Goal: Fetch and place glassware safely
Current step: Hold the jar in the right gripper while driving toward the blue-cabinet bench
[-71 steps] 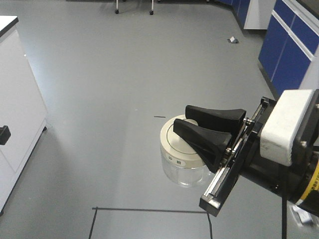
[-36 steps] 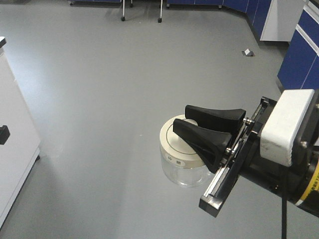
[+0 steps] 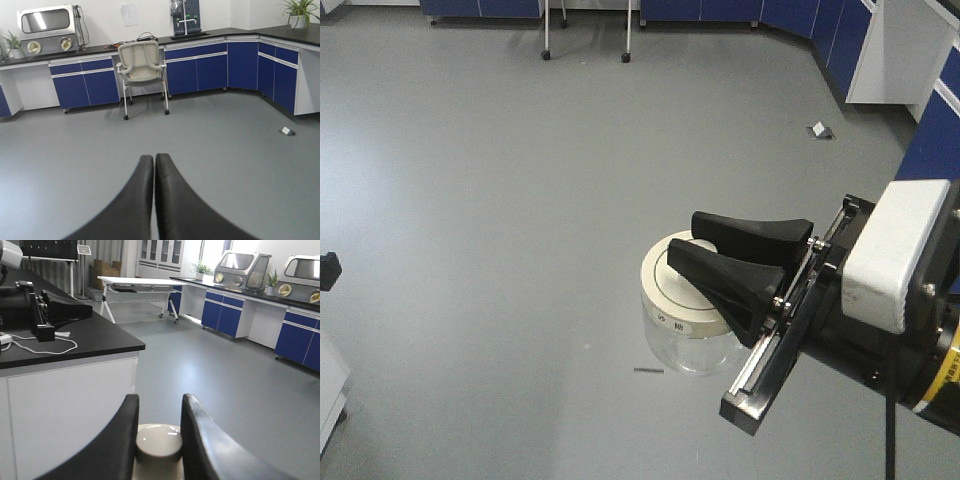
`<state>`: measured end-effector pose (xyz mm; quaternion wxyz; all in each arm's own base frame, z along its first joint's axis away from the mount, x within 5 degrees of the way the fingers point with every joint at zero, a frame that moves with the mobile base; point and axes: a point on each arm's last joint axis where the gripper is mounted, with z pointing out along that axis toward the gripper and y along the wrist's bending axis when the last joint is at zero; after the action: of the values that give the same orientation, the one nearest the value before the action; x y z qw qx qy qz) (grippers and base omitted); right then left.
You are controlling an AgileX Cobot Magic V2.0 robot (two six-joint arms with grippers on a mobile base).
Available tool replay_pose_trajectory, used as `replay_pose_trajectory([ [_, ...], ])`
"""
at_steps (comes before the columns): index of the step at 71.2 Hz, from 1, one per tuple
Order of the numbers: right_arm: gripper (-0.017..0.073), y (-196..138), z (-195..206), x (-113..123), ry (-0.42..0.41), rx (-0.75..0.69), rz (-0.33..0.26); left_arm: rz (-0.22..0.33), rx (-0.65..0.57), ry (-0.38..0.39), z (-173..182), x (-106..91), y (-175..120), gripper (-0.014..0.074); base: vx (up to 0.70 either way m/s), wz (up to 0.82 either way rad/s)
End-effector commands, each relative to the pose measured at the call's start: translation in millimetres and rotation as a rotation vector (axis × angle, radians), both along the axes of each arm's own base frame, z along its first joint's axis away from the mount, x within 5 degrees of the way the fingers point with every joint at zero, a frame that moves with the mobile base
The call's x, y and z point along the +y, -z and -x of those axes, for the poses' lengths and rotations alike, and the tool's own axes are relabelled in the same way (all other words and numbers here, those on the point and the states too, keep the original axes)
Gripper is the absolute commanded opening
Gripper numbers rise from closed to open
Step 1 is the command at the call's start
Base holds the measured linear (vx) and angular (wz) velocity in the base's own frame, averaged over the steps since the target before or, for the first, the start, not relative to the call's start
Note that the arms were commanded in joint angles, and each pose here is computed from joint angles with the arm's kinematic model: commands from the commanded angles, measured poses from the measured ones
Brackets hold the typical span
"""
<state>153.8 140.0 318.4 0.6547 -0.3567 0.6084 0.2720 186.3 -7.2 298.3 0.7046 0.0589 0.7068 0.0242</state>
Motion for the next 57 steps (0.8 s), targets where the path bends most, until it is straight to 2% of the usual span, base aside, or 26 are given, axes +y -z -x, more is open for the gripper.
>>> replay_pose_trajectory([
  [1,-0.0003,-19.2,5.1,1.3,-0.045,-0.063,-0.089,0.013,-0.105,0.008,0.5,-1.3,-16.7,-0.0007,0.61,-0.04],
  [57,-0.0003,-19.2,5.1,1.3,-0.045,-0.063,-0.089,0.013,-0.099,0.008,0.6,-1.2,-15.4,-0.0007,0.64,-0.01],
])
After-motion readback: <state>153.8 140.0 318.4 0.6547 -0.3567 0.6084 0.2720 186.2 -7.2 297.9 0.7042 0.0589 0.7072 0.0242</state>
